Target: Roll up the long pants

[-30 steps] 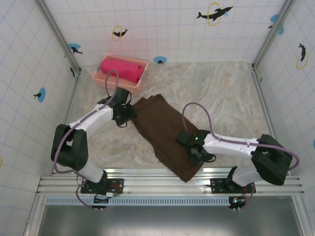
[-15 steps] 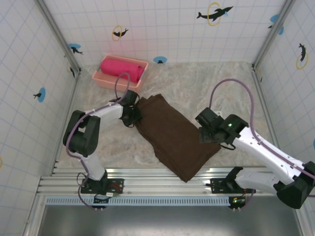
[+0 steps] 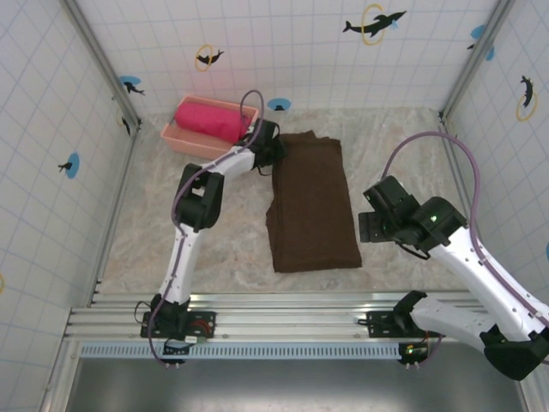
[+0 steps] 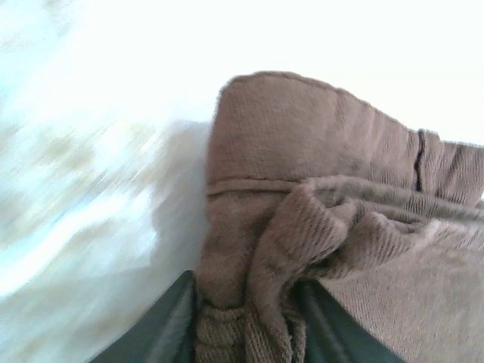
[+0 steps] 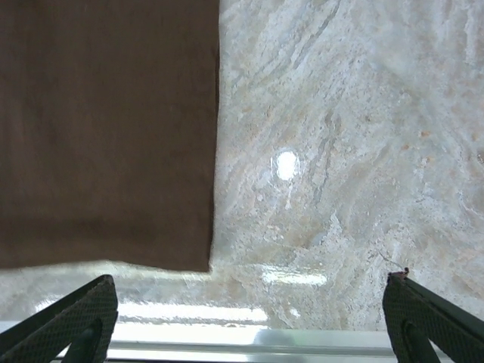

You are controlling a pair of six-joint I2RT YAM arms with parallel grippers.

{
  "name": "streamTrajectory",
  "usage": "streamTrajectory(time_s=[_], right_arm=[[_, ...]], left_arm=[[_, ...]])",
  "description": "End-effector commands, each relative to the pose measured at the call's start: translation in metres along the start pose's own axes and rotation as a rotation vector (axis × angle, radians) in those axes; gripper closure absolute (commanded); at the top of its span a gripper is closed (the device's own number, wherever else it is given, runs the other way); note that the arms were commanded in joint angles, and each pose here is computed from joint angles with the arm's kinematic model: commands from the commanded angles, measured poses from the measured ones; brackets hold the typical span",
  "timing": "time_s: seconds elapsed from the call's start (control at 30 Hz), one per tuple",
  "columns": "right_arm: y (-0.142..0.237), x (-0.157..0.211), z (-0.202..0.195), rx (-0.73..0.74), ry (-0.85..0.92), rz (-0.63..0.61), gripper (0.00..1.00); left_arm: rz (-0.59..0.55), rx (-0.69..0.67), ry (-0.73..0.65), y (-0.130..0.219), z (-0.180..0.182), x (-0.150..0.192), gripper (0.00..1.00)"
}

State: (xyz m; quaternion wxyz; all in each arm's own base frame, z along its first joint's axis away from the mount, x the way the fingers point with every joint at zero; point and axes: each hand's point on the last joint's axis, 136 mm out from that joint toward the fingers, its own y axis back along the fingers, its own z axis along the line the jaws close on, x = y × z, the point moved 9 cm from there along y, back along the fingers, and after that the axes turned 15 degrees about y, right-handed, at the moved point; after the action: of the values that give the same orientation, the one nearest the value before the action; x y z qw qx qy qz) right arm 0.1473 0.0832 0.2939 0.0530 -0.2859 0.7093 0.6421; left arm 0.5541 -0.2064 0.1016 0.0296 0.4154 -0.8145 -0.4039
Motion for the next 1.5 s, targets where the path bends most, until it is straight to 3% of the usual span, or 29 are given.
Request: streamTrajectory(time_s=[0.0,0.13,0.23,0.4,0.6,0.67,1.0,1.17,1.47], right_arm=[[-0.004,0.014,-0.002,-0.016,0.021,0.029,0.06],[-0.015,0.027,-0.002,-0.052,-0.063,0.000,0.06],[-0.030,0.039,0.001,-0.083,-0.118,-0.014,0.05],[-0.064,0.050,0.013,-0.222,-0.229,-0.039,0.06],[-0.109,0.049,0.037,-0.526,-0.455,-0.115,0.10],[-0.114,0.051,0.038,-0.527,-0.463,-0.105,0.10],[-0.154,0.068,0.042,-0.552,-0.530,0.002,0.08],[-0.164,0.080,0.039,-0.529,-0.550,0.039,0.11],[-0.172,0.076,0.043,-0.582,-0.588,-0.003,0.22]], left_arm=[[-0.072,0.149,-0.014,0.019,-0.052,-0.034,0.47],[-0.095,0.240,-0.056,0.077,-0.078,-0.060,0.41],[-0.060,0.268,-0.111,0.128,-0.075,-0.055,0.37],[0.061,0.169,-0.121,0.194,-0.009,-0.002,0.37],[0.184,0.040,-0.062,0.264,0.080,0.067,0.38],[0.220,0.047,-0.051,0.280,0.095,0.083,0.38],[0.339,0.052,0.083,0.290,0.141,0.126,0.37],[0.379,0.069,0.102,0.284,0.144,0.142,0.37],[0.440,0.088,0.116,0.268,0.139,0.171,0.37]])
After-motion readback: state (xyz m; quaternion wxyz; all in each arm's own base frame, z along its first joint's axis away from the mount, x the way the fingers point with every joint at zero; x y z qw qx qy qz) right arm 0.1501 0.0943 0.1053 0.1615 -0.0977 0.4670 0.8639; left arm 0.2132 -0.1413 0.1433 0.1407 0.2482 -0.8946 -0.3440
